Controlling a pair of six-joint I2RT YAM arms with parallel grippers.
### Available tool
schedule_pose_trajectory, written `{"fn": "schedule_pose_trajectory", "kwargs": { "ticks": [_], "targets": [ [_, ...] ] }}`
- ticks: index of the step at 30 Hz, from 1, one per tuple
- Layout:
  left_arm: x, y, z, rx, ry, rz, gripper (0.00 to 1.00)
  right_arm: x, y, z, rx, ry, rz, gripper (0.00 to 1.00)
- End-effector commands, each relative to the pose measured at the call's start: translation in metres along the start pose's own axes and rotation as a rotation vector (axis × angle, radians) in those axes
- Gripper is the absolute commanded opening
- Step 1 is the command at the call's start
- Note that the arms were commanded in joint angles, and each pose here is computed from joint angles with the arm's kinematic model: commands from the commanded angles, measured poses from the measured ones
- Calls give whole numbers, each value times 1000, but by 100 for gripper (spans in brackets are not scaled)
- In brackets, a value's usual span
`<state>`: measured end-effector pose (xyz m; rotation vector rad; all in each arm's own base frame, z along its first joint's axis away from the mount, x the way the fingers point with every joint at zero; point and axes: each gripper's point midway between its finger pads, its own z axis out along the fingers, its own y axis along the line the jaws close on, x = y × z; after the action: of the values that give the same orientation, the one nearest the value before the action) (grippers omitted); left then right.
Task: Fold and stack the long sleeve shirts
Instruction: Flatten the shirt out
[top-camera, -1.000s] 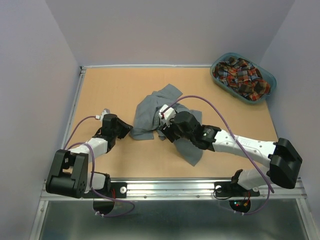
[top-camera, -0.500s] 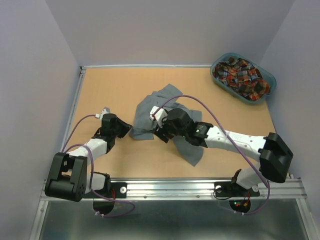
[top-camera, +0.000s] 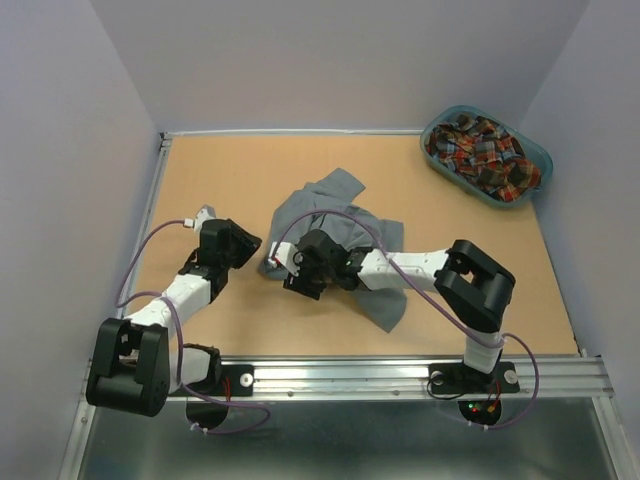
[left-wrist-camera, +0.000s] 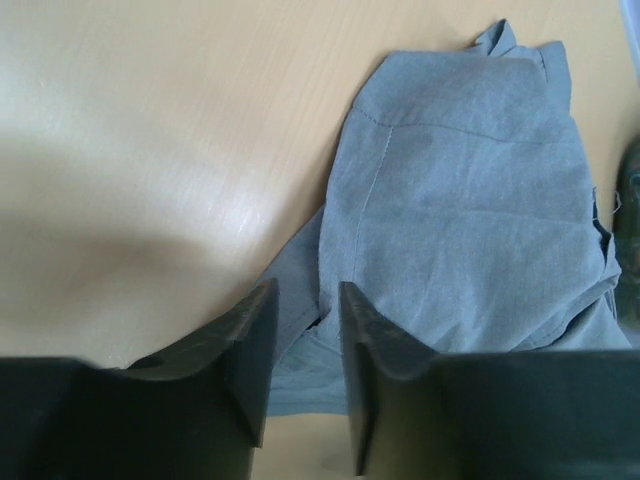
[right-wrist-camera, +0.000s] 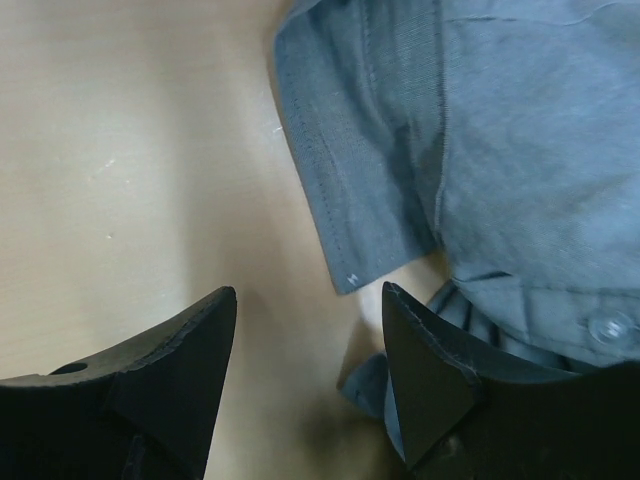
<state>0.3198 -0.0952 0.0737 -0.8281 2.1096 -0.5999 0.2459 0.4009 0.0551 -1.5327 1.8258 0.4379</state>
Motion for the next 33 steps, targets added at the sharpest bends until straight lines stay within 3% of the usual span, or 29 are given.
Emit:
{"fn": "schedule_pose_trajectory", "kwargs": {
  "ticks": [1,4,8,10,15,23,33],
  "targets": [
    [-32,-16,-13,7,-107,46,55,-34,-9,15,12,-94,-65,65],
    [-46,-15,-20,-18,-152,53,73,-24,-7,29,-2,-66,-76,64],
    [-54,-9,-28,-48,-174,60,85,-30,-12,39,19,-100,-83,63],
    [-56,-8,-33,-48,-187,61,86,-27,-12,46,22,-100,-81,62],
    [-58,5,-40,-80,-202,55,86,-18,-15,60,38,-76,-79,47],
    [-54,13,-49,-93,-189,81,86,-15,-24,66,51,-83,-12,1],
    [-48,11,-58,-42,-192,107,86,-81,-38,24,-51,-276,219,1]
  ]
}}
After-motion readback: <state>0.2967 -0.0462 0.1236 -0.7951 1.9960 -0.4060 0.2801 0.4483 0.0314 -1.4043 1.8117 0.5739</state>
